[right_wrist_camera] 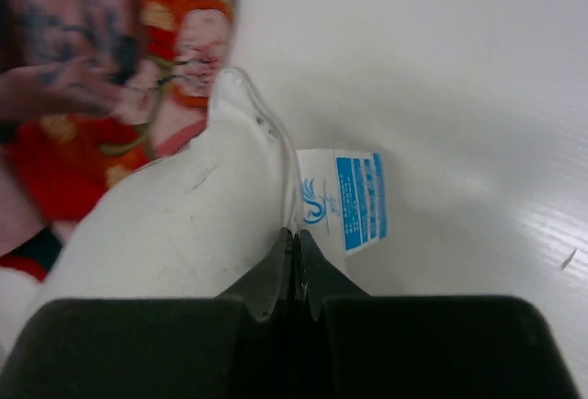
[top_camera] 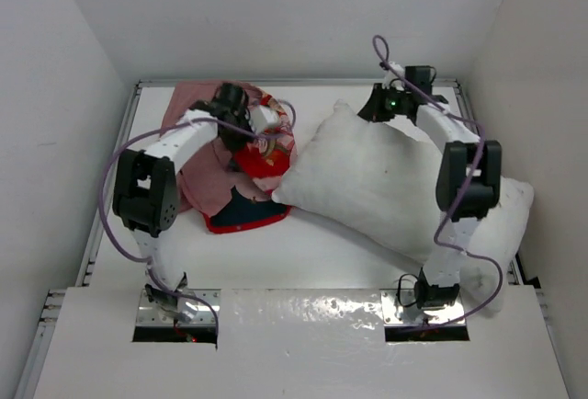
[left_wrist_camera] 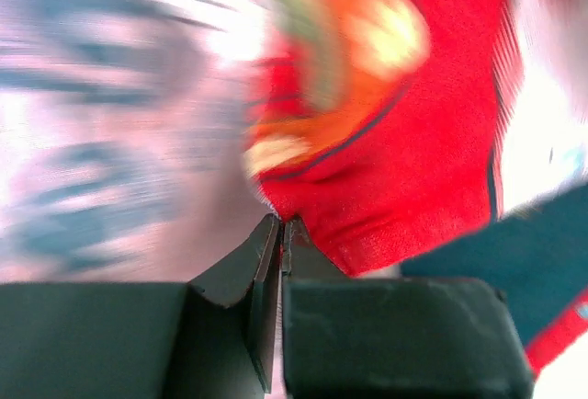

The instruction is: Put the pillow into the pillowcase

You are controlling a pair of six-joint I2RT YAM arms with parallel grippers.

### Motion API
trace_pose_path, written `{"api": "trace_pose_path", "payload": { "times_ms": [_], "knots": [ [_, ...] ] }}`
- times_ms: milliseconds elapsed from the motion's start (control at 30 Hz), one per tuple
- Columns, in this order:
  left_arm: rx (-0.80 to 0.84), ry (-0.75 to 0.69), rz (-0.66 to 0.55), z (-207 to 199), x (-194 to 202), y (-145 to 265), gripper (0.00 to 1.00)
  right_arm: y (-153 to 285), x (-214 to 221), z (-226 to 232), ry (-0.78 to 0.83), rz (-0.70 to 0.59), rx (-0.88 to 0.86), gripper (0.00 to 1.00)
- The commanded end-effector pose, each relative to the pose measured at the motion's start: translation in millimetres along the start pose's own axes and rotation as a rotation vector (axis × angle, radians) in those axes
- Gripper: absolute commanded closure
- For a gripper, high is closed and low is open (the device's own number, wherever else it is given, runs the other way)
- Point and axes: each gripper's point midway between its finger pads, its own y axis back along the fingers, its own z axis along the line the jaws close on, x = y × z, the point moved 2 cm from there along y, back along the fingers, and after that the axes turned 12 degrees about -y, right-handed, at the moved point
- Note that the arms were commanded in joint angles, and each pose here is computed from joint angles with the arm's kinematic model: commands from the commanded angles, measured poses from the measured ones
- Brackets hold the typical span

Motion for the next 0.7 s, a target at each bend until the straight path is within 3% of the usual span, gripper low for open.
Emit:
{"api": "trace_pose_path", "payload": {
  "times_ms": [0, 100, 200, 233, 333, 400, 500, 533, 567, 633, 667],
  "knots": [
    [-0.176, 0.128, -0.221, 66, -48, 71, 1.0, 80, -46, 65, 0.149, -0.193, -0.279, 1.0],
    [-0.264, 0.093, -0.275, 88, -65, 102, 1.0, 120, -42, 102, 0.274, -0.259, -0.397, 1.0],
    [-0.286, 0.118, -0.316, 102, -79, 113, 1.0, 144, -15, 138, 0.289, -0.189, -0.553, 1.0],
    [-0.285, 0.117, -0.336, 104, -85, 115, 1.0, 141, -1, 139, 0.26, -0.156, -0.552, 1.0],
    [-0.293, 0.11, -0.396, 112, -106, 118, 1.0, 123, 47, 158, 0.377, -0.064, -0.486, 1.0],
    [-0.304, 0.089, -0.413, 117, -117, 120, 1.0, 115, 81, 194, 0.456, 0.021, -0.537, 1.0],
    [-0.321, 0.079, -0.427, 122, -125, 115, 1.0, 102, 101, 207, 0.441, 0.086, -0.555, 1.0],
    [-0.332, 0.082, -0.426, 125, -125, 114, 1.0, 98, 101, 204, 0.403, 0.089, -0.52, 0.96],
    [-0.348, 0.083, -0.421, 128, -125, 112, 1.0, 90, 86, 186, 0.388, 0.039, -0.381, 0.85],
    [-0.353, 0.089, -0.408, 131, -123, 107, 1.0, 90, 47, 168, 0.37, -0.05, -0.236, 0.39],
    [-0.352, 0.095, -0.397, 130, -120, 104, 1.0, 91, 25, 159, 0.347, -0.099, -0.182, 0.28]
  ]
}}
